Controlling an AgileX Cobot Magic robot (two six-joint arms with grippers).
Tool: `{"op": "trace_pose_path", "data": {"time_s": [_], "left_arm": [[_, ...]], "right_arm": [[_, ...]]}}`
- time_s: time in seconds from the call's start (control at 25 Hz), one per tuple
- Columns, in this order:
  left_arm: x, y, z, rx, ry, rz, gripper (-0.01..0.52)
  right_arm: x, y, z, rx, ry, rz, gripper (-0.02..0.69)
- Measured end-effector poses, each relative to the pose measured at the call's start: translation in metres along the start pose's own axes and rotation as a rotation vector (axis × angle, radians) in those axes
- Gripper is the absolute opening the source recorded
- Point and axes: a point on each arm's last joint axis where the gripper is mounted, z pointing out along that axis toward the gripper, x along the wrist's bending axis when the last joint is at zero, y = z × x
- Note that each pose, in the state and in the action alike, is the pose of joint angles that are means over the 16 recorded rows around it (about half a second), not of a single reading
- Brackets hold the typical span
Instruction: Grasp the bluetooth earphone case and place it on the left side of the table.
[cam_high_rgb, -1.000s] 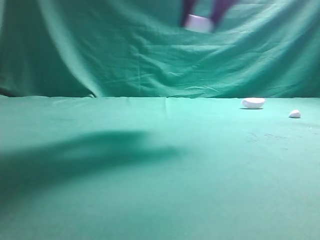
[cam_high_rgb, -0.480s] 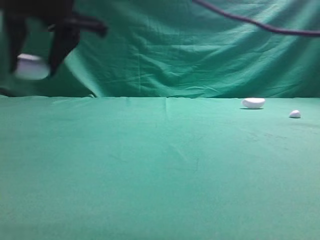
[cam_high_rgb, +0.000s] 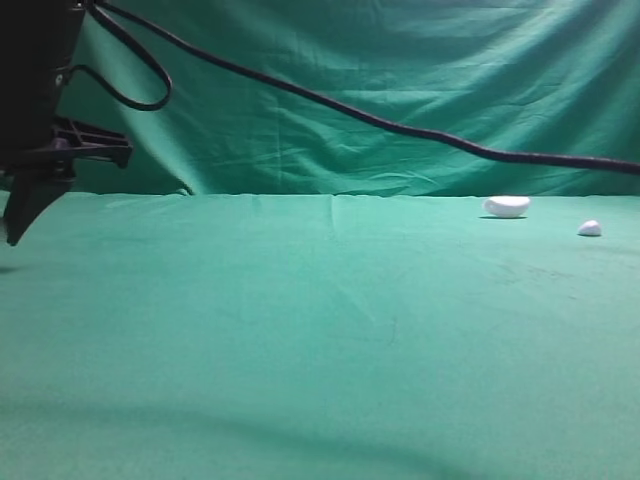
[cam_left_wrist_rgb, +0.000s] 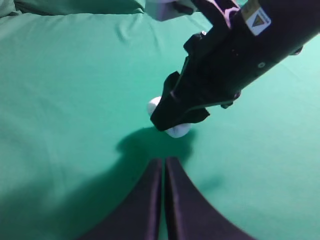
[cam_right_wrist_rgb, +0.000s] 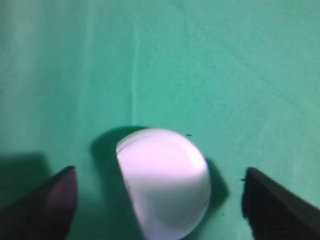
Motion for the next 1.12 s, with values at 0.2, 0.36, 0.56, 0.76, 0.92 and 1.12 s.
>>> {"op": "trace_pose_path", "data": {"time_s": [0.2,0.36,0.56,0.76,0.92,1.12], "left_arm": [[0.0,0.0,0.0,0.0,0.0,0.0,0.0],[0.0,0.0,0.0,0.0,0.0,0.0,0.0],[0.0,0.0,0.0,0.0,0.0,0.0,0.0],[0.0,0.0,0.0,0.0,0.0,0.0,0.0],[0.0,0.0,0.0,0.0,0.0,0.0,0.0],[0.0,0.0,0.0,0.0,0.0,0.0,0.0]], "right_arm": [[-0.005,0.015,-0.037,0.029,-0.017,0.013,0.471],[-0.014,0.028,-0.077,0.041,-0.036,0.03,0.319],[-0.027,0.043,-0.135,0.013,-0.056,0.056,0.121],[-0.041,0.048,-0.195,-0.051,-0.076,0.071,0.012],[-0.049,0.042,-0.247,-0.101,-0.103,0.073,0.0],[-0.059,0.016,-0.31,-0.137,-0.154,0.082,0.0]]}}
